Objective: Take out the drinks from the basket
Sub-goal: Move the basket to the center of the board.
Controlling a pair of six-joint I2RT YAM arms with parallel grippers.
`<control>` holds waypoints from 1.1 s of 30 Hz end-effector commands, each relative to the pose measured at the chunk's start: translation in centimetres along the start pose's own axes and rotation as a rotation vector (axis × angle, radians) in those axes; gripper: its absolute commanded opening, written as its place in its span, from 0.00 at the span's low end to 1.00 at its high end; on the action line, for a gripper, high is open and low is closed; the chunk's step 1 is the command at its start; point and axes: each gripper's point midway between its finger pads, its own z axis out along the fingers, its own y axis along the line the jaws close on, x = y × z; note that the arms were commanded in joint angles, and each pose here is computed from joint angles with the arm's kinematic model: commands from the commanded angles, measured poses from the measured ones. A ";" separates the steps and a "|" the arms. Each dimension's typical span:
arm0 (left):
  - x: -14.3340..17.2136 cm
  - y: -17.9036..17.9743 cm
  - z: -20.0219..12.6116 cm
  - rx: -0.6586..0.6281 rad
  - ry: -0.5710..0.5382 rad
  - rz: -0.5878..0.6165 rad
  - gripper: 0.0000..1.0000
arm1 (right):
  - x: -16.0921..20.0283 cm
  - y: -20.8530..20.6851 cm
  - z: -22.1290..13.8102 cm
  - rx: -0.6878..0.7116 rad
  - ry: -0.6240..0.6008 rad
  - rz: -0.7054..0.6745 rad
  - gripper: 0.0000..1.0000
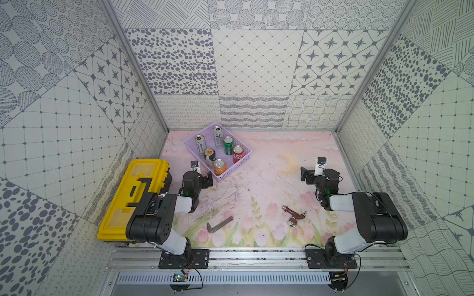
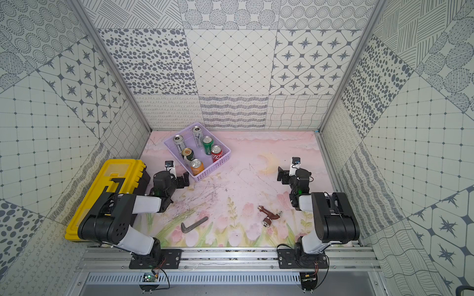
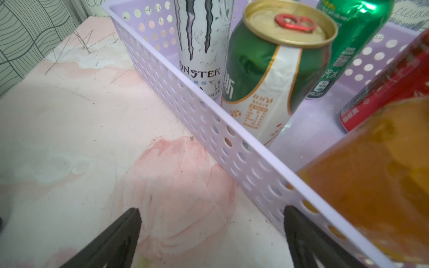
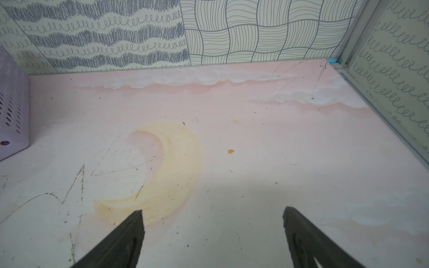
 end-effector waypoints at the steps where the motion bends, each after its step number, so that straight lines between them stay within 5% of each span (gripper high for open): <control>1: -3.4 -0.7 -0.8 0.033 -0.006 0.012 1.00 | -3.1 0.3 0.2 -0.008 -0.009 -0.015 0.97; 10: -10.4 -0.5 -4.0 0.003 -0.153 -0.093 1.00 | -5.6 1.9 -0.4 0.074 0.045 -0.080 0.97; 17: -13.0 -1.4 -3.4 0.062 -0.210 -0.249 1.00 | -8.8 5.8 -0.2 0.032 0.000 -0.068 0.97; 22: -12.4 0.5 -0.6 -0.120 0.042 -0.671 1.00 | -9.3 4.4 2.0 0.146 0.006 0.336 0.97; 26: -11.2 -0.9 0.7 -0.094 0.247 -0.699 1.00 | -7.7 6.6 3.7 -0.082 0.074 0.482 0.97; 29: -11.0 -2.7 1.6 0.013 0.285 -0.717 1.00 | -6.4 7.0 4.7 -0.138 0.076 0.566 0.97; 33: -12.4 -4.3 1.1 0.120 0.269 -0.703 1.00 | -6.9 8.1 5.4 -0.130 0.160 0.428 0.97</control>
